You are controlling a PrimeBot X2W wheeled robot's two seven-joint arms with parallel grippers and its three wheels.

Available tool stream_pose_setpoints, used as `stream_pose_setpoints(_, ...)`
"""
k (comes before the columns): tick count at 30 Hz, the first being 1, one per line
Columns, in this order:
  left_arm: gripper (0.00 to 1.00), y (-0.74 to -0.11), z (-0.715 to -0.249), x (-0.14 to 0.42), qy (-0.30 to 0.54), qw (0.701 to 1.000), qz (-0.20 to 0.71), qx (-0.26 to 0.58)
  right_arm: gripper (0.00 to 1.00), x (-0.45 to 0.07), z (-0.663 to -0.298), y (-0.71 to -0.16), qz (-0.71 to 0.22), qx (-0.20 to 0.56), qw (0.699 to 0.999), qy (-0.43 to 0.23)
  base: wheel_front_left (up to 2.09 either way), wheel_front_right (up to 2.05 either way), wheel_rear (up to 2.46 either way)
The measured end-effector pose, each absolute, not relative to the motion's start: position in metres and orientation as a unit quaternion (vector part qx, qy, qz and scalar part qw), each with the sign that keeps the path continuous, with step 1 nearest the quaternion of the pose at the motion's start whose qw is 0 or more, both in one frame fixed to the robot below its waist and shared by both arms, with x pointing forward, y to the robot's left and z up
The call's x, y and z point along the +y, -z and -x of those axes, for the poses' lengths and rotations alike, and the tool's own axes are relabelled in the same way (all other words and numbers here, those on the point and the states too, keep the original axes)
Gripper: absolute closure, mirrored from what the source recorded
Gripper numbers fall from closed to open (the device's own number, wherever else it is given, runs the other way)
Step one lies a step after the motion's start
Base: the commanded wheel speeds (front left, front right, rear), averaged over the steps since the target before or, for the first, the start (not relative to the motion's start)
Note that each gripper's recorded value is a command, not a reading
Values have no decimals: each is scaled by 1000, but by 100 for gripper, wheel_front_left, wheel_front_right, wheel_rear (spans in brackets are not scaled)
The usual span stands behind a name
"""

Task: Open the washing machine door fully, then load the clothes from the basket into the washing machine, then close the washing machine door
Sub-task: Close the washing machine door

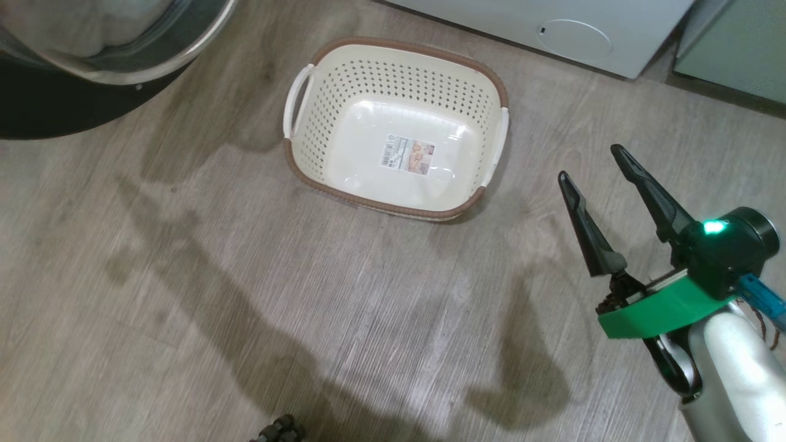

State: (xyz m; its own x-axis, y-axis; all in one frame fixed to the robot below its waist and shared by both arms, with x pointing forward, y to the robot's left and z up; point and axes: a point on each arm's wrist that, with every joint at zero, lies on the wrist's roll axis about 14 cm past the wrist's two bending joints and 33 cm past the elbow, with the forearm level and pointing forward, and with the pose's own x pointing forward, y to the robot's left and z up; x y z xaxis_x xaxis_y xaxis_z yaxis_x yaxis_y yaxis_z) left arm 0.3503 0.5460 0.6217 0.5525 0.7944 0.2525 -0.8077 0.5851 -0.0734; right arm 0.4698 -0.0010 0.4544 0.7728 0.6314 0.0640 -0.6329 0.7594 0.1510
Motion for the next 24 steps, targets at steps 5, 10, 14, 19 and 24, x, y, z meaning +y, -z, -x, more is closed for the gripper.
stream_pose_setpoints(5, 100, -578, -356, 567, -493, 848, 170, -99, 0, -5, -469, -454, -79, -4, 940, -333, 0, 0, 0)
stream_pose_setpoints(10, 100, -555, -356, 571, -503, 798, 316, -102, 0, -8, -467, -456, -77, -4, 941, -331, 0, 0, 0)
stream_pose_setpoints(14, 100, -538, -365, 562, -486, 763, 414, -102, 0, -10, -466, -458, -76, -6, 942, -328, 0, 0, 0)
stream_pose_setpoints(19, 100, -534, -384, 552, -455, 748, 473, -103, 0, -13, -466, -457, -67, -7, 943, -326, 0, 0, 0)
stream_pose_setpoints(24, 100, -524, -397, 544, -444, 746, 488, -88, 0, -17, -468, -453, -63, -5, 945, -321, 0, 0, 0)
